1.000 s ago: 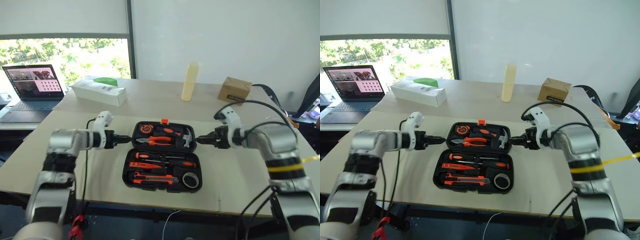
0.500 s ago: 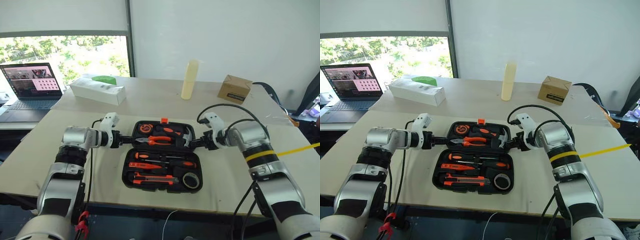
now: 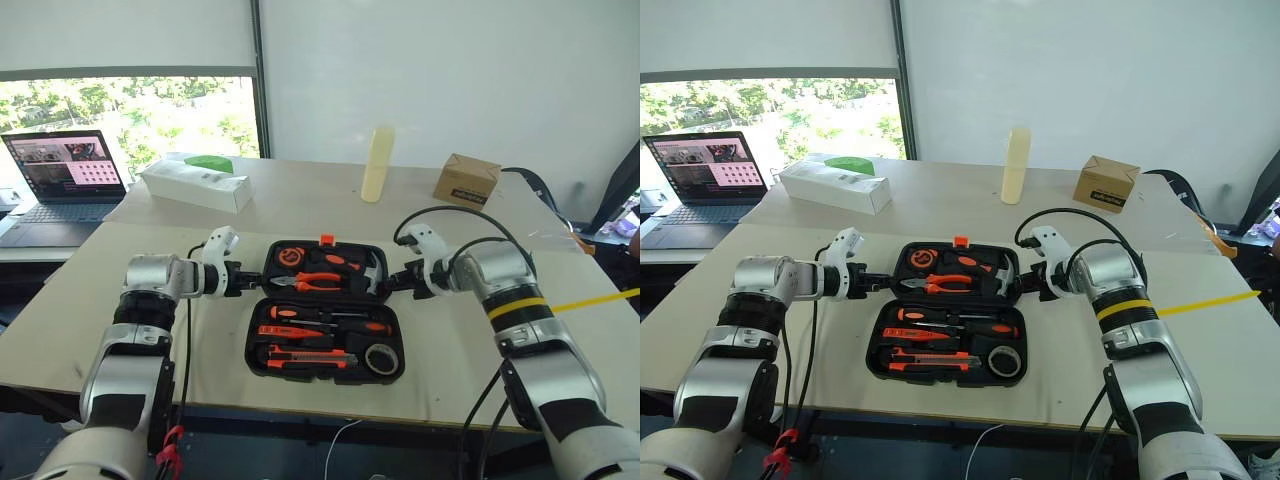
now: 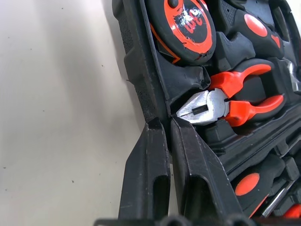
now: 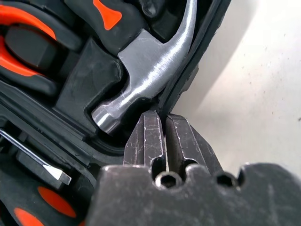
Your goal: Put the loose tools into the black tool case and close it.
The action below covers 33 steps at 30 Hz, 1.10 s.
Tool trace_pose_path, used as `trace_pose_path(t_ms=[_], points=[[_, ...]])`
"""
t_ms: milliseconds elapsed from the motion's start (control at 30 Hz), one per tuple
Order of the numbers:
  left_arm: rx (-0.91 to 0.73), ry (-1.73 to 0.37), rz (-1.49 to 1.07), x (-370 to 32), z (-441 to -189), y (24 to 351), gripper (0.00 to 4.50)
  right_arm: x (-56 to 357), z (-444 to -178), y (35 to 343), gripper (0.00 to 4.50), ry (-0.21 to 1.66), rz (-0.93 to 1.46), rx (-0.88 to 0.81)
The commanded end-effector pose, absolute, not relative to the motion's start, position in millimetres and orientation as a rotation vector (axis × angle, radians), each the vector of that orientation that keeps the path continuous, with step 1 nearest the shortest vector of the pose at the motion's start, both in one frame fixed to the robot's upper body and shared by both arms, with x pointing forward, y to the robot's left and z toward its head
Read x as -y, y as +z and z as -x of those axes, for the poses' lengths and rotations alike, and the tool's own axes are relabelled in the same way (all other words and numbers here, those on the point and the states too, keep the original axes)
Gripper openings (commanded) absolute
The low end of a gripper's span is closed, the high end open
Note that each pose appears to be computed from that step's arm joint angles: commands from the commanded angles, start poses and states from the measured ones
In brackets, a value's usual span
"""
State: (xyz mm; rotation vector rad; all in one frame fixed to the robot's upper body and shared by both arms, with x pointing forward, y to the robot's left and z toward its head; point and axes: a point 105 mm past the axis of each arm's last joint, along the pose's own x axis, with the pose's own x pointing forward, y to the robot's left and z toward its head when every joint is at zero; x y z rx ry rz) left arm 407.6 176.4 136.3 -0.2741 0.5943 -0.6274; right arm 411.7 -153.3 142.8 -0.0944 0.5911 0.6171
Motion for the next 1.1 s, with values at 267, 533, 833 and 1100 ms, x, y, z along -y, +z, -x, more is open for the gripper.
trace_pose_path(t_ms=[267, 533, 833, 1100], points=[[0.141, -0.828, -0.287, -184.5, -360.4, 177.2, 0.02, 170.5, -349.1, 173.9, 0.00, 0.816, 0.800, 0.170], [0.303, -0.930, -0.729, -187.0, -309.6, 137.7, 0.02, 194.9, -319.4, 133.7, 0.00, 0.802, 1.157, 0.331], [0.237, -1.062, -0.835, -202.8, -285.2, 114.4, 1.48, 216.3, -301.5, 119.7, 1.73, 0.815, 1.183, 0.315], [0.042, -1.072, -0.708, -227.0, -284.9, 109.0, 4.32, 248.4, -279.8, 118.1, 4.40, 0.782, 1.133, 0.209]])
